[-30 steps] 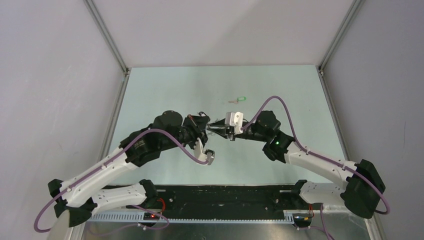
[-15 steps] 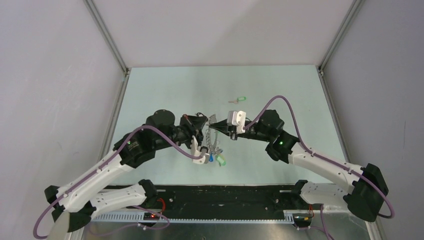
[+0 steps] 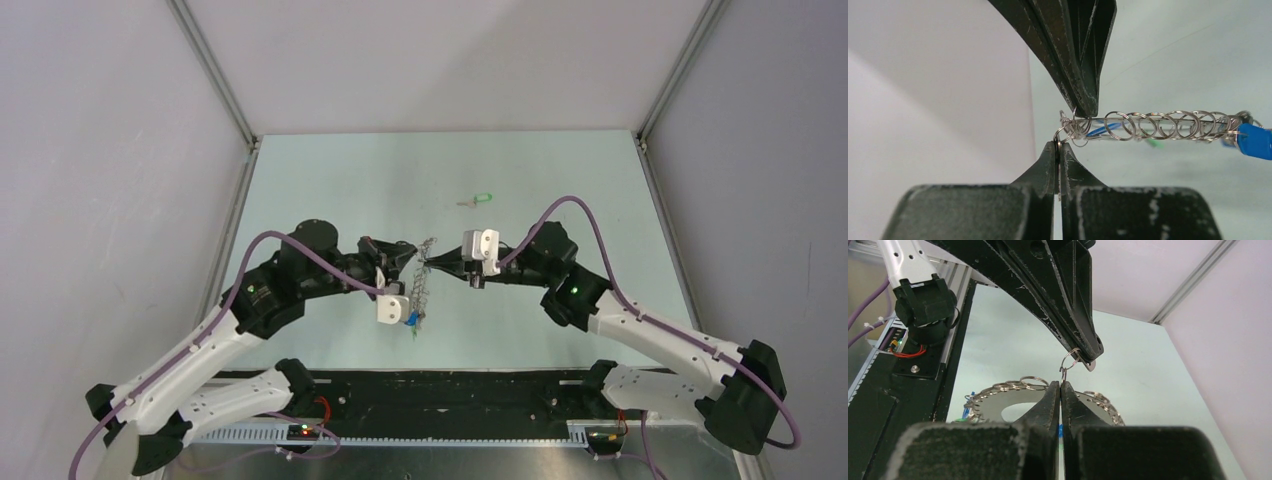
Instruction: Remove the keys from the keyring
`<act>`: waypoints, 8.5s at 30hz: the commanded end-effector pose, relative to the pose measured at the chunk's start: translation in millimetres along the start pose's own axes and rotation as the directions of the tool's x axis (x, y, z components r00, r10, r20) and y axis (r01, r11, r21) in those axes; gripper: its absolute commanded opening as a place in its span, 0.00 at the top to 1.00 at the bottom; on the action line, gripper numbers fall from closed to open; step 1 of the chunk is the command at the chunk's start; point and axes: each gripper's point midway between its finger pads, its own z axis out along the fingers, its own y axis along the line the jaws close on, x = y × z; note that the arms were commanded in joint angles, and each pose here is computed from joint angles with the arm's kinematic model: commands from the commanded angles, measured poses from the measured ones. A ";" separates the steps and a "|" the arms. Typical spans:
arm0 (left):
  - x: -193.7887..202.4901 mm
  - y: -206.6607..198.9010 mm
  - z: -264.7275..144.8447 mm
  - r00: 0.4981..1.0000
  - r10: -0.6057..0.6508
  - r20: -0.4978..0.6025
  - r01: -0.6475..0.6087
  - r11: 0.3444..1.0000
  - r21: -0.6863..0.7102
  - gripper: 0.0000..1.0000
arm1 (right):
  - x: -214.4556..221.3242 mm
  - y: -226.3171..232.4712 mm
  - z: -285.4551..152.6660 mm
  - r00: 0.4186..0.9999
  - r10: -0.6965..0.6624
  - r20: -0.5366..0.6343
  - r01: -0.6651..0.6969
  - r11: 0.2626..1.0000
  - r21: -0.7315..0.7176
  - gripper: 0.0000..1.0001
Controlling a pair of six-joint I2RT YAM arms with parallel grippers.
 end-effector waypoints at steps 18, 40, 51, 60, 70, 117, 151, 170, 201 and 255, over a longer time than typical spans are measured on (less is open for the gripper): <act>2.4 10.9 -0.4 0.995 -0.090 0.034 0.093 0.991 -0.096 1.00 | -53.9 -9.6 -22.3 0.986 -0.019 0.167 0.007 0.997 0.072 1.00; 3.4 18.4 -5.2 0.994 -0.111 0.018 0.112 0.985 -0.128 1.00 | -26.1 -16.9 -3.5 0.995 0.009 0.096 -0.022 0.990 0.139 0.50; 6.0 17.8 -1.2 0.992 -0.127 0.011 0.127 0.984 -0.121 1.00 | -22.4 -22.6 21.8 0.994 0.055 0.098 -0.071 0.984 0.166 0.52; 8.2 18.1 -1.2 0.991 -0.135 0.000 0.134 0.983 -0.127 1.00 | -25.5 -29.8 29.4 0.992 0.069 0.110 -0.089 0.979 0.181 0.91; 18.2 20.5 -2.8 0.987 -0.156 -0.048 0.147 0.977 -0.156 1.00 | -4.1 -24.6 11.7 0.996 0.087 0.000 -0.085 0.976 0.202 1.00; 24.1 17.9 -0.3 0.981 -0.186 -0.063 0.173 0.971 -0.165 1.00 | 17.1 -57.5 -21.2 0.222 0.771 0.597 -0.975 0.159 0.157 0.52; 0.7 -7.1 0.8 0.994 -0.073 0.077 0.079 0.994 -0.077 1.00 | 13.0 -55.3 10.7 0.991 -0.100 -0.085 0.119 0.957 0.265 0.62; -2.3 -12.6 2.6 0.994 -0.050 0.098 0.056 0.997 -0.057 1.00 | 2.2 -14.8 6.4 0.995 -0.073 -0.069 0.078 0.994 0.075 0.67; -12.0 -10.2 -7.7 0.987 0.076 0.140 -0.060 0.992 -0.112 1.00 | 0.1 4.0 27.8 1.000 -0.002 -0.026 0.001 0.999 -0.035 0.87; -19.4 -9.3 -11.3 0.980 0.090 0.180 -0.064 0.987 -0.145 1.00 | -19.6 -16.5 -21.1 1.000 -0.003 0.024 -0.002 0.977 0.211 0.53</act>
